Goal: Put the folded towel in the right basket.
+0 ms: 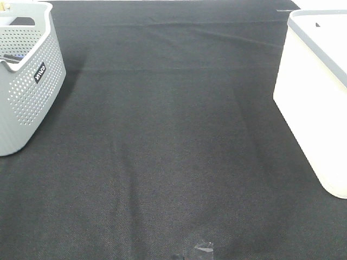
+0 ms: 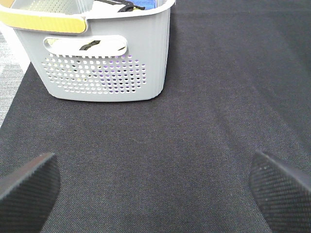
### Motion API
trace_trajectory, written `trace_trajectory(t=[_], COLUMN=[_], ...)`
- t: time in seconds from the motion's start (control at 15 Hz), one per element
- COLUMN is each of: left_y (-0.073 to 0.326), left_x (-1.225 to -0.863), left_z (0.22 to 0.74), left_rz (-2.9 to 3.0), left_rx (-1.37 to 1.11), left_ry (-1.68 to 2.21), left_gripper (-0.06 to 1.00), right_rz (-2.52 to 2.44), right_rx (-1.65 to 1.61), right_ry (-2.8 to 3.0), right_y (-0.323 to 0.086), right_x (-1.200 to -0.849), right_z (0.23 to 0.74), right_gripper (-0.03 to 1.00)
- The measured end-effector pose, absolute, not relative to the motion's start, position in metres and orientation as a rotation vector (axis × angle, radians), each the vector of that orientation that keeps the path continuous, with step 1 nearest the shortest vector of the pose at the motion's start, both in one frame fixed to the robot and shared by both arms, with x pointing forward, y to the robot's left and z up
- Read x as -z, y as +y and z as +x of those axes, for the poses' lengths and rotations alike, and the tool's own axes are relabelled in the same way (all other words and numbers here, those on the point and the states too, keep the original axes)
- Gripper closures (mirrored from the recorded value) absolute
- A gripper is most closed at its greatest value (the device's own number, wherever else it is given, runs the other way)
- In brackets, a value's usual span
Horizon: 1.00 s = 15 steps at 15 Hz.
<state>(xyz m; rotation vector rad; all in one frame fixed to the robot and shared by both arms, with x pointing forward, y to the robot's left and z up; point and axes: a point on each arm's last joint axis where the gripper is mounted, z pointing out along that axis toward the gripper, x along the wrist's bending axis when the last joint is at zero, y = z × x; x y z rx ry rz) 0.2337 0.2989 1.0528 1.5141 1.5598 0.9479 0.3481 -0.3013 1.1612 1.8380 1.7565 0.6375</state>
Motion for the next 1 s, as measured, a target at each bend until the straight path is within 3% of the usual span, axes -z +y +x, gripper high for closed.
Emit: trace_trajectory(t=[0.33,0.6,1.0], left_y=[0.299,0.299,0.299], left_x=[-1.053,-1.053,-1.053], left_z=[0.234,0.234,0.234], left_rz=[1.514,1.514,1.514], left_rx=[-0.948,-0.948,-0.948], left_ry=[1.56,1.56,1.56], left_gripper=[-0.04,-0.04,-0.04], right_rz=[1.743,1.624,1.639], right_rx=[-0.763,-0.891,-0.871], right_ry=[1.661,1.548,1.578], right_y=[-0.303,-0.304,-0.303], right_x=[-1.103,-1.058,-1.037], right_z=[0.266,0.23,0.235], right_gripper=[0.0,0.0,0.0])
